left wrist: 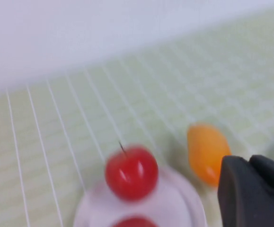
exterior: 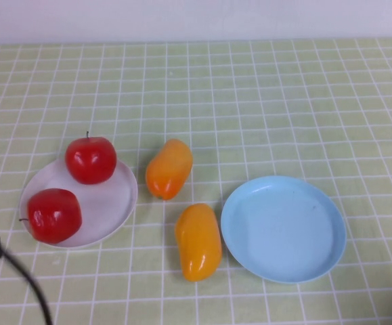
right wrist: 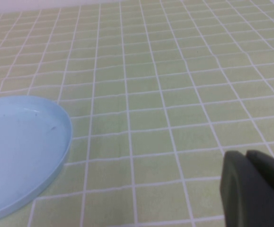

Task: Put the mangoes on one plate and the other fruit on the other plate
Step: Put another type of fruit in the right plate

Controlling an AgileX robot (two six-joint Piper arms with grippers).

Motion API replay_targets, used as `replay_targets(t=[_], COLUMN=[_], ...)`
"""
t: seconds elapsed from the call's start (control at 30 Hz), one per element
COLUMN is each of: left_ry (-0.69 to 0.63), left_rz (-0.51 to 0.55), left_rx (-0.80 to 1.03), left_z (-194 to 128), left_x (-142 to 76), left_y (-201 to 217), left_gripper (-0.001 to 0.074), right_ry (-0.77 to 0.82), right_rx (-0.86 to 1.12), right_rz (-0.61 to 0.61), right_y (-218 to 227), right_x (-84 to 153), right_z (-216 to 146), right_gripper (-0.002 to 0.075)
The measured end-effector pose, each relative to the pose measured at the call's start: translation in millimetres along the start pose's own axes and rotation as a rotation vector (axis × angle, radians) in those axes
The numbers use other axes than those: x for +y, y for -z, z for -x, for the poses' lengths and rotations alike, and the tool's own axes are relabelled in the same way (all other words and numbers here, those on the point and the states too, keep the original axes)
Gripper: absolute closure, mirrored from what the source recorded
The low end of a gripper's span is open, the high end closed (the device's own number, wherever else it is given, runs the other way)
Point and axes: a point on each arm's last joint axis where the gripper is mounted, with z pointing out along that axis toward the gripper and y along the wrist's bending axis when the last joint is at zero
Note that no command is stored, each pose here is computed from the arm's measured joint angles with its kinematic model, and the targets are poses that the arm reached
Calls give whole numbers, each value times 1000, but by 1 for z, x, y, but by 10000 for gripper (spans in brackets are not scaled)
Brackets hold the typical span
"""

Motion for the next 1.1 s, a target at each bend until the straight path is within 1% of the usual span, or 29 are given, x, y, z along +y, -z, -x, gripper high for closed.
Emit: replay_targets(t=[0.13,0.23,0.33,0.43,0.57,0.67,0.8,0.97,1.1], left_ry=[-64,-61,-36,-5,30,63,96,105,107], left_rz=[48,147,243,307,359,363,350,330,327], left_rx=[-188,-297,-336,-355,-310,-261,-177,10,35], left_z=[-31,-62,-92,-118,-148,-167,-177,-194,-197], left_x=[0,2,3,1,0,0,-1,-4,-4], left_y=[12,22,28,31,22,13,10,8,8], left_gripper=[731,731,731,731,731,731,731,731,731], right_ry=[0,0,0,0,0,0,0,0,0], right_rx=[0,0,0,0,0,0,0,0,0], right_rz=[0,0,0,0,0,0,0,0,0], right_y=[0,0,0,0,0,0,0,0,0], right_x=[0,0,0,0,0,0,0,0,0], right_z=[0,0,0,0,0,0,0,0,0], right_gripper=[743,743,743,743,743,743,743,743,743])
